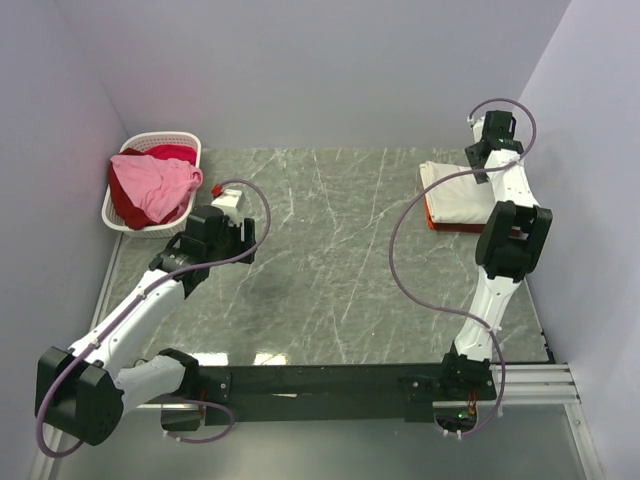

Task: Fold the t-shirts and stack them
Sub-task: Neatly place the folded tshirt to the corner, then reset both grippers

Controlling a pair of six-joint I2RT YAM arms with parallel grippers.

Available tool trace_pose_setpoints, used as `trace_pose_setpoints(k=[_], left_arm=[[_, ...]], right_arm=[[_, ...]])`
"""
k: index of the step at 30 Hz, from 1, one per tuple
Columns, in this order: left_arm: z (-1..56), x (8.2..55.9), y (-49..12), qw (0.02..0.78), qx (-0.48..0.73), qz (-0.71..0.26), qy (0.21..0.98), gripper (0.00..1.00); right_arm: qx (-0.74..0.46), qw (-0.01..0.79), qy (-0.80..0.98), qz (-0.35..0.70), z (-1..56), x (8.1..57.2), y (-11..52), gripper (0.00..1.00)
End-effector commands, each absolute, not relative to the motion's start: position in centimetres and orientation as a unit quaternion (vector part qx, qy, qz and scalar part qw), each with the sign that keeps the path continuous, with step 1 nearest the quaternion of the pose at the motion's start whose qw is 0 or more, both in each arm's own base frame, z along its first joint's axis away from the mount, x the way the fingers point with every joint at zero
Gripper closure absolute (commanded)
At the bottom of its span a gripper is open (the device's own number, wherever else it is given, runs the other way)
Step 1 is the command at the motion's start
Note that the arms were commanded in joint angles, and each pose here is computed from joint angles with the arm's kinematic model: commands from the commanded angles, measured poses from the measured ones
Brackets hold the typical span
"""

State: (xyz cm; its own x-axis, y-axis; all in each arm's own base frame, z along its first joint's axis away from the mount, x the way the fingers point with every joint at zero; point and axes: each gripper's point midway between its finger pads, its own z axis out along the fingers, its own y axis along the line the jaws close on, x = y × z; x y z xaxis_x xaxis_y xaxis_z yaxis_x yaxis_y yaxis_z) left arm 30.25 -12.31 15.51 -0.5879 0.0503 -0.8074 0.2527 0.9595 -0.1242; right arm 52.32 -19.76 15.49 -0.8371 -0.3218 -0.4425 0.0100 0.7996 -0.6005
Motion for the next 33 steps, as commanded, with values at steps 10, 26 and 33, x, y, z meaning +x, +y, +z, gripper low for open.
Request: trace_pose_setpoints(k=[10, 26, 33], left_arm=[[25.6, 30.9, -8.8, 0.602, -0.041, -0.145, 0.784, 0.01], [24.8, 29.5, -5.6, 0.610, -0.047, -0.104, 0.784, 0.00], [24.6, 29.6, -5.4, 0.612, -0.053, -0.102, 0.782, 0.01]], right_arm=[[-0.187, 0.451, 0.869, 0.078, 22.4, 41.4, -1.4, 0.23], [0.088, 0.654, 0.751, -0.005, 29.7, 32.4, -4.6, 0.13], [0.098, 0.668, 0.738, 0.013, 29.5, 31.3, -4.0, 0.15]])
